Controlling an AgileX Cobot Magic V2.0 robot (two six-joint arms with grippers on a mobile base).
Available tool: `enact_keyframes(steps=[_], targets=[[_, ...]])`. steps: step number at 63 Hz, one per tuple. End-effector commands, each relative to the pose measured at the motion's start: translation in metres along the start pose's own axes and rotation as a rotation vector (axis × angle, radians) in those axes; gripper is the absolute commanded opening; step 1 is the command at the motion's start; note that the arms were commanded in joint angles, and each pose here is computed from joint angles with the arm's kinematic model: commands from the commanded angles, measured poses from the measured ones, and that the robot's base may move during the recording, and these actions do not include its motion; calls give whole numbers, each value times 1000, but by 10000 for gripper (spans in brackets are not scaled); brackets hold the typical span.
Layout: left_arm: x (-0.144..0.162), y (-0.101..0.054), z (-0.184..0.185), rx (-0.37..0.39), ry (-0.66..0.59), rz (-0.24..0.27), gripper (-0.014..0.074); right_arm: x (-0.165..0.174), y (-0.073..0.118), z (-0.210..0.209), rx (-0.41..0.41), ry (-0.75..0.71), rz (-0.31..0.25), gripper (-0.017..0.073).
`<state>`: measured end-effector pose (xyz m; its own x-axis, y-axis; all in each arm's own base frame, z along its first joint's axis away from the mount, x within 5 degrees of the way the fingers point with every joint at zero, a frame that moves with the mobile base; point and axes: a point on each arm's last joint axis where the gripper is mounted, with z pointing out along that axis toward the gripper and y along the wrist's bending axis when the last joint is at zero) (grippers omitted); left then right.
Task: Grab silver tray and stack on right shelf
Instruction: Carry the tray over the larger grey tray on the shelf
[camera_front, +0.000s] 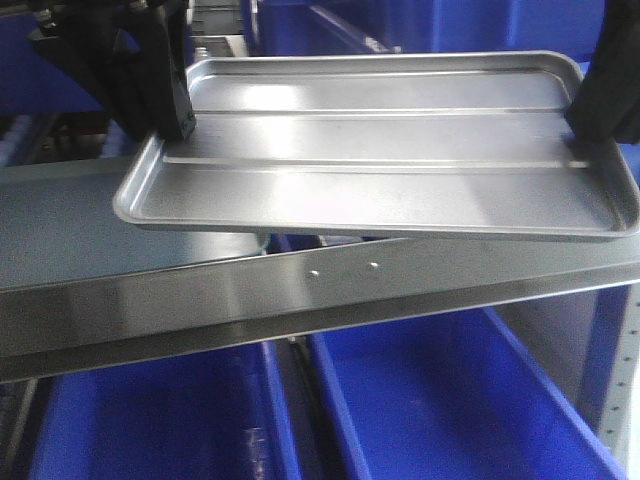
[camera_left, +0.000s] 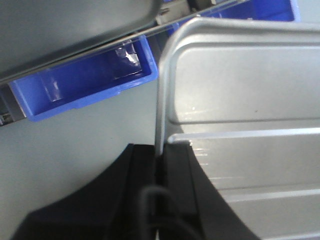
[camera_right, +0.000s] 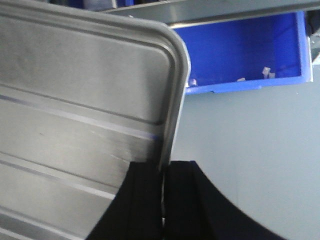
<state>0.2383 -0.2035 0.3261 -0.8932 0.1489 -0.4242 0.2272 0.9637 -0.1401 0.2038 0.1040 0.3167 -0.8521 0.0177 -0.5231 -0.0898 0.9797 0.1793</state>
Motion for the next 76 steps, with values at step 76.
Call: enact_keyframes(steps=[76], targets=[[-7,4,-21,-13,-83,15,-93,-8,-2,-13,17,-69,-51,57]])
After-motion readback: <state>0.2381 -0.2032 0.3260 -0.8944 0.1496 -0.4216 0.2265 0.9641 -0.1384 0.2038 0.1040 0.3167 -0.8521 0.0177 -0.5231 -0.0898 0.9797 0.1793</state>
